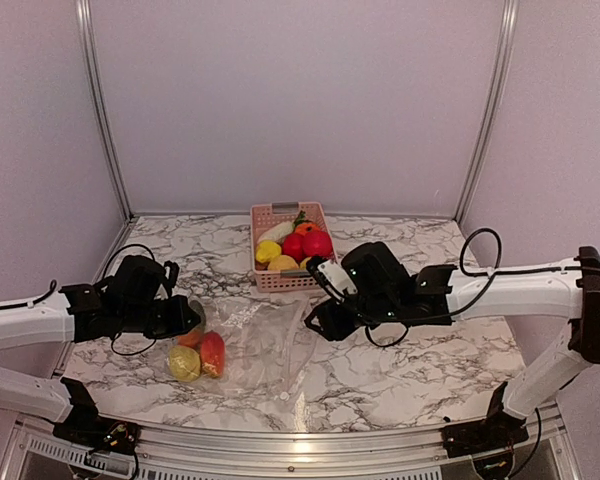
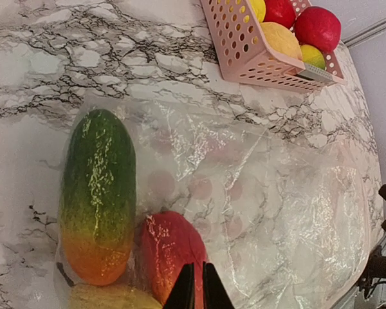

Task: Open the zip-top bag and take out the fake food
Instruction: Adjust the fake fruit in the zipper food storage bag.

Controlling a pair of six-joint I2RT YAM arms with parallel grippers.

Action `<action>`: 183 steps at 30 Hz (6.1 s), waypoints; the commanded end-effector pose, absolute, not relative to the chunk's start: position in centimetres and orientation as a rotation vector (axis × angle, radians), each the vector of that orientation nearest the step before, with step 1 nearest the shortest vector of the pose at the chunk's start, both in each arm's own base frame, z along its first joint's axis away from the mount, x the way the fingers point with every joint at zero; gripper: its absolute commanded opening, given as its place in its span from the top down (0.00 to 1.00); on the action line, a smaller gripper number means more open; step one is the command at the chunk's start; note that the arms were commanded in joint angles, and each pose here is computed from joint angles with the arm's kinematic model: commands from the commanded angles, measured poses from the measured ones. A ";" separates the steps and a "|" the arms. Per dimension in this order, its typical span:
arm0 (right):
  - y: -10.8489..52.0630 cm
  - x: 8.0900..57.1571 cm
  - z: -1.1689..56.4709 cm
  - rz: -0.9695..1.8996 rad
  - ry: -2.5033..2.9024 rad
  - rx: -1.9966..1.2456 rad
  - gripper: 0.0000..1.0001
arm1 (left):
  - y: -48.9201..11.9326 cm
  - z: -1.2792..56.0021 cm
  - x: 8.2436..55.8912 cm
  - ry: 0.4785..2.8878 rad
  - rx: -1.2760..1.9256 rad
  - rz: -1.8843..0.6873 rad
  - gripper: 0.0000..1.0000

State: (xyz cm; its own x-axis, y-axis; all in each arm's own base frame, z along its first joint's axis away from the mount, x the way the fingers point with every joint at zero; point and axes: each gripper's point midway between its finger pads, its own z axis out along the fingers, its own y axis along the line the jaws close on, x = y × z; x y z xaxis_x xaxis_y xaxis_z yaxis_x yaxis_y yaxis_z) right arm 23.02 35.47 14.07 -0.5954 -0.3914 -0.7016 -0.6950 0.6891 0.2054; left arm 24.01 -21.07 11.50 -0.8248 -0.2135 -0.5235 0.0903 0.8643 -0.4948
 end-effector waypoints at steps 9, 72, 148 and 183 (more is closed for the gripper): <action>39.4 20.7 12.1 0.894 2.248 -0.862 0.55 | -20.0 7.9 22.1 2.553 -0.128 -0.669 0.94; 40.1 20.7 8.9 1.009 2.236 -0.815 0.74 | -20.9 5.0 22.3 2.769 0.131 -0.263 0.95; 42.1 22.7 8.8 0.961 2.252 -0.754 0.71 | -24.0 2.9 18.7 2.786 0.308 -0.427 0.95; 43.5 21.0 8.2 0.991 2.265 -0.870 0.67 | -24.1 4.4 16.3 2.730 0.273 -0.568 0.95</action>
State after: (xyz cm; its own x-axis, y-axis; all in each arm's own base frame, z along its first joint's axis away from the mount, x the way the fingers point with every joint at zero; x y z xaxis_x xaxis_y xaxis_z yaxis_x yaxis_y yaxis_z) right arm 22.22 42.32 8.28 -0.6790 -0.3060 -0.6673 -0.6906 0.5747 0.4391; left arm 16.29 -23.53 5.03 -0.9252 0.1214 -0.3596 0.2503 0.9074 -0.3377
